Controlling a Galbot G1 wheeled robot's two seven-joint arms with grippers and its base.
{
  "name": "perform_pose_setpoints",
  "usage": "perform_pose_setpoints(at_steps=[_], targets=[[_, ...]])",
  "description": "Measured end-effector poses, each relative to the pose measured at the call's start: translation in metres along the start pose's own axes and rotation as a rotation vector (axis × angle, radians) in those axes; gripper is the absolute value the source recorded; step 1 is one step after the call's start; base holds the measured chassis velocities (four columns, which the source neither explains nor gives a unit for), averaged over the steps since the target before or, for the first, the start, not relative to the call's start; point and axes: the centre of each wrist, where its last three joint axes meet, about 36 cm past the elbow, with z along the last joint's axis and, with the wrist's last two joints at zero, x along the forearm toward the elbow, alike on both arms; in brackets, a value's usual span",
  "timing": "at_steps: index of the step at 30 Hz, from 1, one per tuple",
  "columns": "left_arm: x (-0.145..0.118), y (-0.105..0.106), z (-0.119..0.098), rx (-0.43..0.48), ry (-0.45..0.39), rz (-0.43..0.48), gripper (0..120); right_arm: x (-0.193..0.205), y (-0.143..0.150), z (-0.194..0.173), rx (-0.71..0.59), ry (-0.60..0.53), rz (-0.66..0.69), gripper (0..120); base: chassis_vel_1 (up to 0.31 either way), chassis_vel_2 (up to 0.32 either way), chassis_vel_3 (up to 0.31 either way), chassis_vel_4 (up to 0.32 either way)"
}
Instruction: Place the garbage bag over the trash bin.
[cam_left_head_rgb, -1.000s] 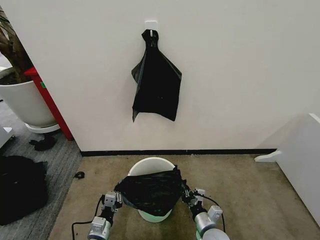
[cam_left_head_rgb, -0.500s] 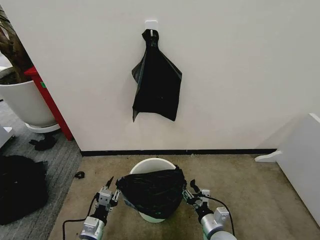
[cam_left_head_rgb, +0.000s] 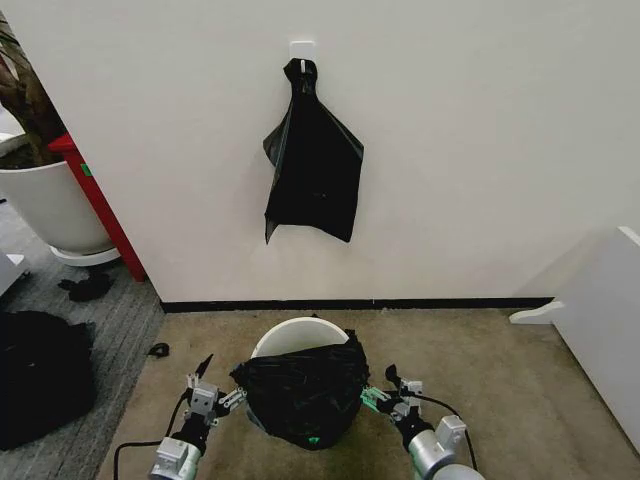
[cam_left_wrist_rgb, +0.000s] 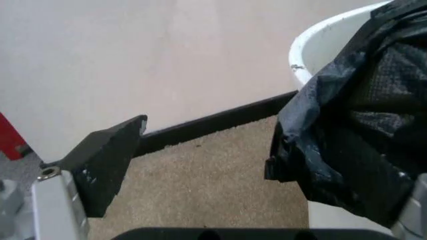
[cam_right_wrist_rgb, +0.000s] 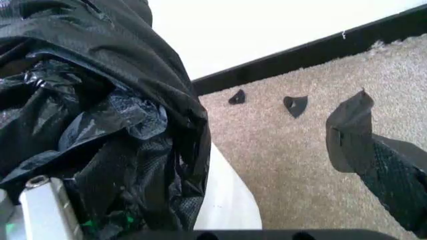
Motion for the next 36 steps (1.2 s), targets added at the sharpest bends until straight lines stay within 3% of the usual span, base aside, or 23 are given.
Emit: perform_pose_setpoints(at_steps=[5,18,28,36], targets=[[-0.004,0.005,0.004,-0.007,-0.010,0.001,100,-0.008,0.004,-0.004,-0.040,0.024,0.045,100,0.000,0.000,0.000,0.000],[0.008,0.032,-0.010,-0.086,-0.086,0.152,100,-0.019,0.003,-0.010,-0.053,0.066,0.078,100,0.000,0.000,0.000,0.000],[0.033,0.043,-0.013,-0.104,-0.077,0.152,100,-0.021,0.003,-0.012,-0.044,0.082,0.091,100,0.000,0.000,0.000,0.000],[0.033,0.034,-0.017,-0.078,-0.098,0.138,100,-0.008,0.001,-0.018,-0.037,0.085,0.068,100,0.000,0.000,0.000,0.000]])
